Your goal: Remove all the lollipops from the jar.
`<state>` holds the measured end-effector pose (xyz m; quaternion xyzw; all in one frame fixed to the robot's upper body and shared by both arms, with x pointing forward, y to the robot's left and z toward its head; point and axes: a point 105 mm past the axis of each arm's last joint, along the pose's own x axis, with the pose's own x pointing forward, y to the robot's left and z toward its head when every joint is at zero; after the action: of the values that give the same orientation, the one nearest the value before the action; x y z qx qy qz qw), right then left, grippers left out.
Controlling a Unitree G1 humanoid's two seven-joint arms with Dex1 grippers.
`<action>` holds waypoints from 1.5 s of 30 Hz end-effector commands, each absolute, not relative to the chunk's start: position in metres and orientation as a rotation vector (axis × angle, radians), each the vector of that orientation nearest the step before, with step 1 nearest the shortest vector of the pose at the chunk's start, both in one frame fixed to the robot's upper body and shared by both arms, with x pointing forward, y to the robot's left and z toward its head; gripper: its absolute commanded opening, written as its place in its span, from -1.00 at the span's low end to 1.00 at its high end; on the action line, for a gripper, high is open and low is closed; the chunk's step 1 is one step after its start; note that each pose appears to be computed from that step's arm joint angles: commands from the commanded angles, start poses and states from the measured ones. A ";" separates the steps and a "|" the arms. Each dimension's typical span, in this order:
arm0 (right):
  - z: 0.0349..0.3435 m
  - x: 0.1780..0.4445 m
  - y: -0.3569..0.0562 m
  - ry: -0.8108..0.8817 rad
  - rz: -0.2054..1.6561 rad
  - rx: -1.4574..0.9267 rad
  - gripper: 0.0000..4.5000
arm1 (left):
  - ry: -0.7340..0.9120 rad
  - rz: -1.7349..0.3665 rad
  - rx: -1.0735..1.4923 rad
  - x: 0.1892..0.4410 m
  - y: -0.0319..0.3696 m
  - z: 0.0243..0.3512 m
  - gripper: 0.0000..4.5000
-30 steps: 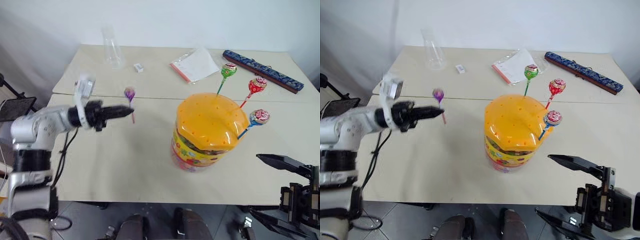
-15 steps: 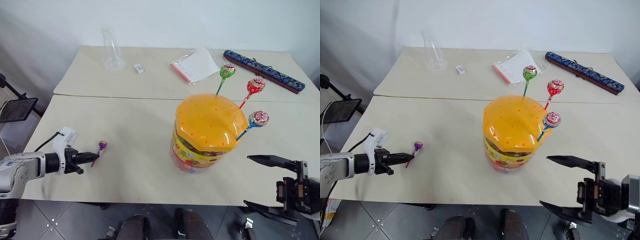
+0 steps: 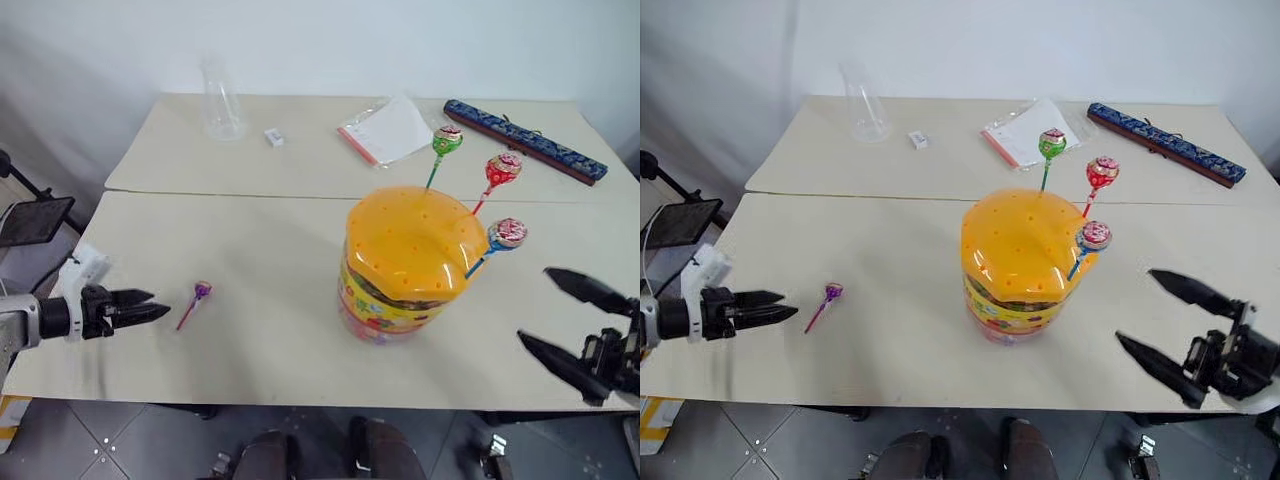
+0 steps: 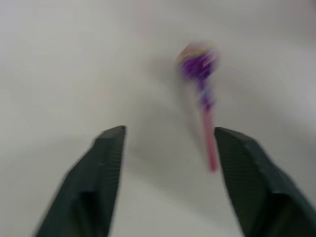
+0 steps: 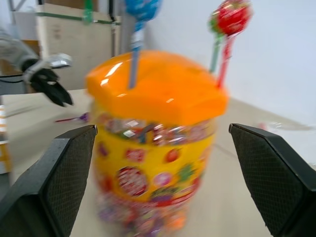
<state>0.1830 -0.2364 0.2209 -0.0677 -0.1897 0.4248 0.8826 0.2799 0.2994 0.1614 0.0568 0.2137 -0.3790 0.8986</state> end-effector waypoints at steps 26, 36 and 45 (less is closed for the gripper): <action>0.256 0.200 -0.186 -0.344 1.014 -0.053 0.92 | -0.299 -1.565 -0.240 0.238 0.139 0.255 0.95; 0.254 0.206 -0.177 -0.314 1.072 -0.016 -0.47 | -0.302 -1.593 -0.250 0.240 0.132 0.253 0.96; 0.278 0.206 -0.188 -0.397 1.063 0.092 -0.98 | -0.308 -1.607 -0.257 0.241 0.128 0.252 0.96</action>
<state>0.2098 -0.1804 0.2596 0.0402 -0.1532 0.5135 0.8433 0.2429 0.1300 0.2470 -0.1231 -0.1225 -0.7091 0.6834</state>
